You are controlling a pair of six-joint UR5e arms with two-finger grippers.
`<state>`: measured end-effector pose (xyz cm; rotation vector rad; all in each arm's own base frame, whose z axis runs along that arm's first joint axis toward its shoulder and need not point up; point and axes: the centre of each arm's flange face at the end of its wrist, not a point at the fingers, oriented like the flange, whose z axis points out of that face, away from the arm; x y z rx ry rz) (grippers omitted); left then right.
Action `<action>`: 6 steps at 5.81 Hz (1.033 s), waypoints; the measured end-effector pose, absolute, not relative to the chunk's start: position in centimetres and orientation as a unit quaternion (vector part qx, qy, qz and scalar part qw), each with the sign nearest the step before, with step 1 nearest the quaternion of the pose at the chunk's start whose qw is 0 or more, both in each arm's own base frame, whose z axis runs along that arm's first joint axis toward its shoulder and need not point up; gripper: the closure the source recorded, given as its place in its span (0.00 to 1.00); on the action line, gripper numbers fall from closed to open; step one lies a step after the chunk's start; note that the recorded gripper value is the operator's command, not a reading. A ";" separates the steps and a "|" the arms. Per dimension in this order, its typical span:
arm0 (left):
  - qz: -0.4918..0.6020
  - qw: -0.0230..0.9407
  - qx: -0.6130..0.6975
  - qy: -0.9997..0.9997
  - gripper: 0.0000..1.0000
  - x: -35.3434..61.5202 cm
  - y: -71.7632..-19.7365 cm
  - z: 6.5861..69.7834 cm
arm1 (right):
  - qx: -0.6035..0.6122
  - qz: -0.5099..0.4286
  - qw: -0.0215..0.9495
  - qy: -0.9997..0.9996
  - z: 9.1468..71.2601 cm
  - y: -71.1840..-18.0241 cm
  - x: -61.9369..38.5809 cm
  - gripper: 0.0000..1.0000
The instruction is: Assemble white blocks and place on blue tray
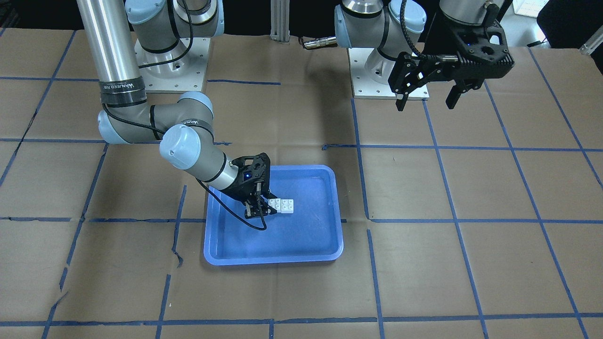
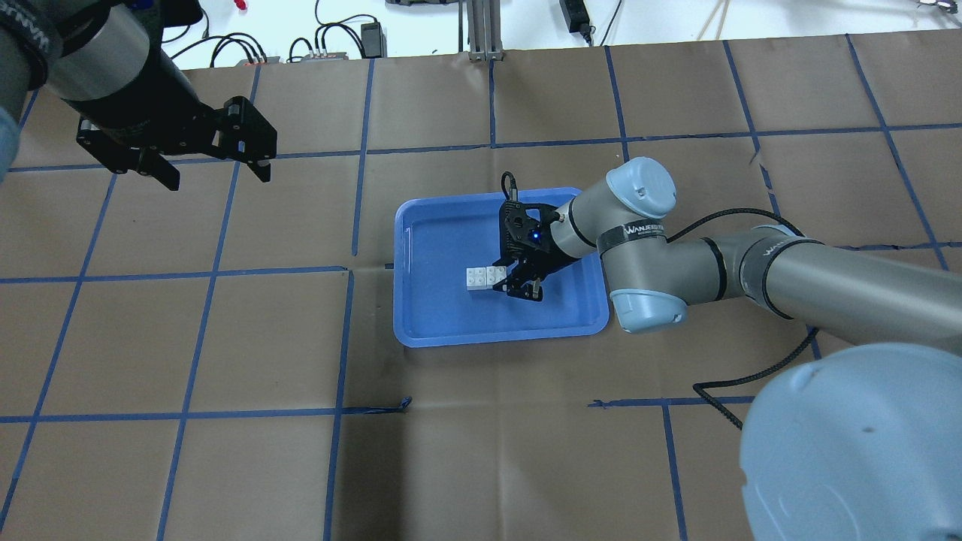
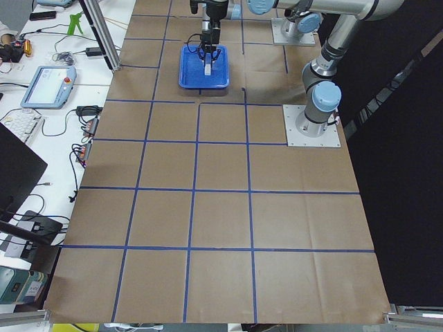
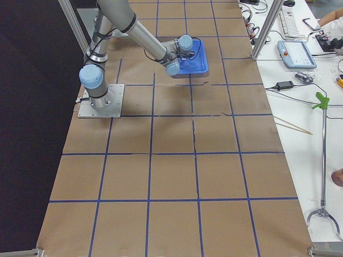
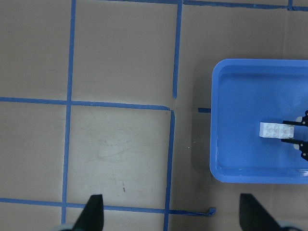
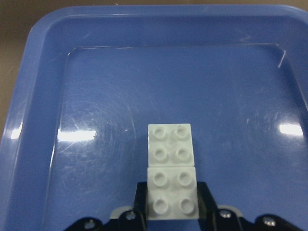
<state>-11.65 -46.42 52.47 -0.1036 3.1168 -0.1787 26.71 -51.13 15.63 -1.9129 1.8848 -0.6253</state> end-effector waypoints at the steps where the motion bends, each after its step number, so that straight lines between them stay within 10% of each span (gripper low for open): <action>1: -0.057 0.009 -0.033 0.998 0.01 -11.7 -46.4 52.5 | -0.681 -0.223 0.191 0.671 15.7 -51.1 26.7 0.49; 5: -0.057 0.009 -0.033 0.998 0.01 -11.7 -46.4 52.5 | -0.678 -0.224 0.193 0.673 15.7 -51.2 26.8 0.43; 6: -0.057 0.009 -0.033 0.998 0.01 -11.7 -46.4 52.5 | -0.678 -0.224 0.193 0.673 15.7 -51.2 26.8 0.26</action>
